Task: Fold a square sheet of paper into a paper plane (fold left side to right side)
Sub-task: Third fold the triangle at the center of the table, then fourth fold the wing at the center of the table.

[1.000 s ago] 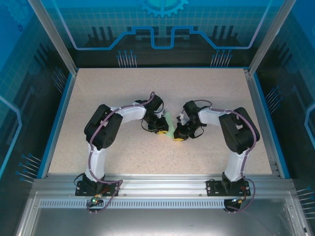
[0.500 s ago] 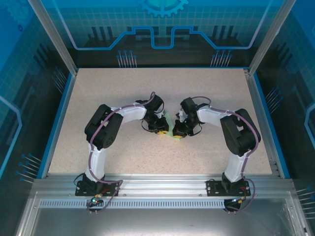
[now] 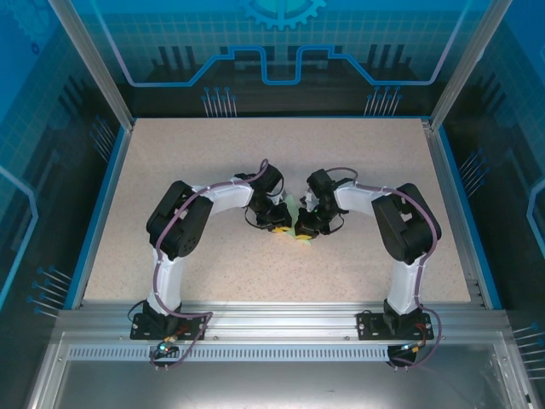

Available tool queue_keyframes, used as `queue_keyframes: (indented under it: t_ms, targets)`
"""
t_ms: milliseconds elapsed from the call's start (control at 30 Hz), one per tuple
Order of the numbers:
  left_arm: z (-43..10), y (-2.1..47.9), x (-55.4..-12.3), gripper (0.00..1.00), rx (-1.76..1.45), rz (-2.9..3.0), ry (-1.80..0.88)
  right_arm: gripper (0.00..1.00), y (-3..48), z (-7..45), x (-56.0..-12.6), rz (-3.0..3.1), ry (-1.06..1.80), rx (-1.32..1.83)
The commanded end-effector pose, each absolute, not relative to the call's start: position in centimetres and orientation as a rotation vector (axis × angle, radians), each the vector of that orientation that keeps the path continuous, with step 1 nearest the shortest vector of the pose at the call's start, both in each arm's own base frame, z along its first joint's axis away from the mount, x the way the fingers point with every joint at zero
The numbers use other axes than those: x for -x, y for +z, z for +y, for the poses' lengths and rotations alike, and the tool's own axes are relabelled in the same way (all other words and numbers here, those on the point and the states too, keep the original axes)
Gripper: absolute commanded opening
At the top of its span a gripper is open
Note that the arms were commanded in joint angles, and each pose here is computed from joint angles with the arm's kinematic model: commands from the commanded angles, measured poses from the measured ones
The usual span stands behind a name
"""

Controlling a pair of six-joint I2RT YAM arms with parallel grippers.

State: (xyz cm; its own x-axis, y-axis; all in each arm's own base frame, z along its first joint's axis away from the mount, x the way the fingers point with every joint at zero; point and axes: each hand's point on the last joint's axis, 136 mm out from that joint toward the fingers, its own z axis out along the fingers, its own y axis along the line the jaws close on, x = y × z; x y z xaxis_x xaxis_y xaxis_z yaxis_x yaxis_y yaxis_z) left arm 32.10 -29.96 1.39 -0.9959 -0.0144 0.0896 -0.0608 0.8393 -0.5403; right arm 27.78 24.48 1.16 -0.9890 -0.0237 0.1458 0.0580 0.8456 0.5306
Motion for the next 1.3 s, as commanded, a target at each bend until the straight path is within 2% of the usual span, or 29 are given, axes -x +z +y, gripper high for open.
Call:
queue_keyframes:
  t_ms: [0, 433, 600, 700, 800, 933, 1033, 1200, 1267]
  targets:
    - [-27.2, -2.0, -30.6, 0.19, -0.12, -2.932, 0.631, 0.05, -0.5, 22.7, -26.1, -2.845, -0.714, 0.079]
    - [-26.8, -2.5, -30.8, 0.19, -0.124, -2.934, 0.602, 0.05, -1.2, 17.3, -22.2, -2.806, -0.635, 0.174]
    - [-27.6, -0.9, -31.4, 0.21, -0.102, -2.94, 0.673, 0.05, -1.3, 16.0, -21.1, -2.802, -0.623, 0.188]
    - [-28.6, 1.8, -32.3, 0.26, -0.075, -2.949, 0.778, 0.07, 0.1, 16.3, -22.3, -2.845, -0.704, 0.145]
    - [-29.4, 5.5, -33.3, 0.39, -0.056, -2.953, 0.93, 0.09, 2.5, 16.6, -24.6, -2.94, -0.775, 0.075]
    - [-28.4, 10.1, -34.2, 0.56, -0.069, -2.99, 1.069, 0.27, 5.5, 17.2, -27.4, -3.06, -0.883, -0.064]
    - [-26.2, 11.2, -34.3, 0.64, -0.164, -3.014, 1.097, 0.4, 6.9, 18.4, -29.0, -3.093, -1.008, -0.187]
    - [-23.9, 9.5, -33.6, 0.68, -0.318, -2.97, 1.125, 0.6, 7.5, 20.8, -31.4, -3.119, -1.136, -0.342]
    - [-24.2, 8.6, -33.4, 0.68, -0.339, -2.938, 1.149, 0.62, 7.0, 21.9, -31.7, -3.103, -1.134, -0.415]
